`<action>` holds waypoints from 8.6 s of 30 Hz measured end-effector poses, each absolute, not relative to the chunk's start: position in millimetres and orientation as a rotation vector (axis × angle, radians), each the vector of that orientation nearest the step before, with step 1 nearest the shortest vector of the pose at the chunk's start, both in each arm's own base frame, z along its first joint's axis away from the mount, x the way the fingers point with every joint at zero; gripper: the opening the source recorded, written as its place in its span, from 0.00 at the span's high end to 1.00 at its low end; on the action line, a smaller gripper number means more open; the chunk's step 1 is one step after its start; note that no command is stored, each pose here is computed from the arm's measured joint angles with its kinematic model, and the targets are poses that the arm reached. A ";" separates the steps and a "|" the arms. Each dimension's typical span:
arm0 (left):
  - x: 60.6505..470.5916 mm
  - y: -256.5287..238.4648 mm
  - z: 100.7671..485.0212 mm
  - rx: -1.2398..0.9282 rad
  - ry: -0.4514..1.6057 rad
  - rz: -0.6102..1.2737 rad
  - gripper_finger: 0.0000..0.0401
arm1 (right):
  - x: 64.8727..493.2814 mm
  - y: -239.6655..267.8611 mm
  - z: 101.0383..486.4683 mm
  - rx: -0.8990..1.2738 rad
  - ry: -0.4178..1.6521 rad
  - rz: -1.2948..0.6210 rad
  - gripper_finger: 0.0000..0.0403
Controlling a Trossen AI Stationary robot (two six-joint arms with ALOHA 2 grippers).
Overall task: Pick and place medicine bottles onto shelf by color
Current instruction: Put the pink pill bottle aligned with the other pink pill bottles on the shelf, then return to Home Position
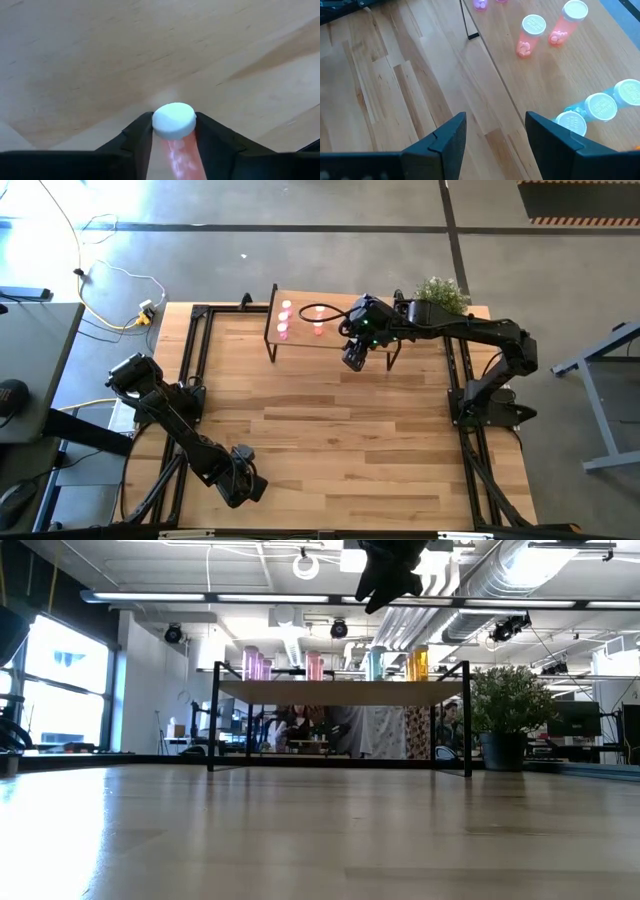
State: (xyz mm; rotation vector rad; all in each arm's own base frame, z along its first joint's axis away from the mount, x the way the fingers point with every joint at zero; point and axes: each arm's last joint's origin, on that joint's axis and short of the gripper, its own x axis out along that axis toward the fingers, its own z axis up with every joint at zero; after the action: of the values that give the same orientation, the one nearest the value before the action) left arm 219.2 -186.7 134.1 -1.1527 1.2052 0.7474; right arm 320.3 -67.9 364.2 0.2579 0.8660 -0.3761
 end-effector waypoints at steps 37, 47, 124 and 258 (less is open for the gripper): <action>268.1 -110.0 195.8 -0.803 0.494 0.699 0.72 | 321.5 -68.0 365.1 0.265 0.849 -0.378 0.52; 285.2 -76.2 217.6 -0.631 0.383 0.673 0.72 | 322.9 -64.0 365.7 0.300 0.852 -0.222 0.52; 340.7 82.6 206.9 -0.030 0.131 1.097 0.72 | 274.2 -67.9 428.4 -0.059 0.570 -0.579 0.52; 339.8 86.8 198.6 -0.053 0.143 1.160 0.55 | 273.6 -68.2 427.7 -0.061 0.579 -0.599 0.52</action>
State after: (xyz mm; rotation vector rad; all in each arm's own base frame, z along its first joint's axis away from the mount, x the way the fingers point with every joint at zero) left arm 339.8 86.8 198.6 -0.0531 0.1429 1.1599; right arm 273.6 -68.2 427.7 -0.0612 0.5794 -0.5988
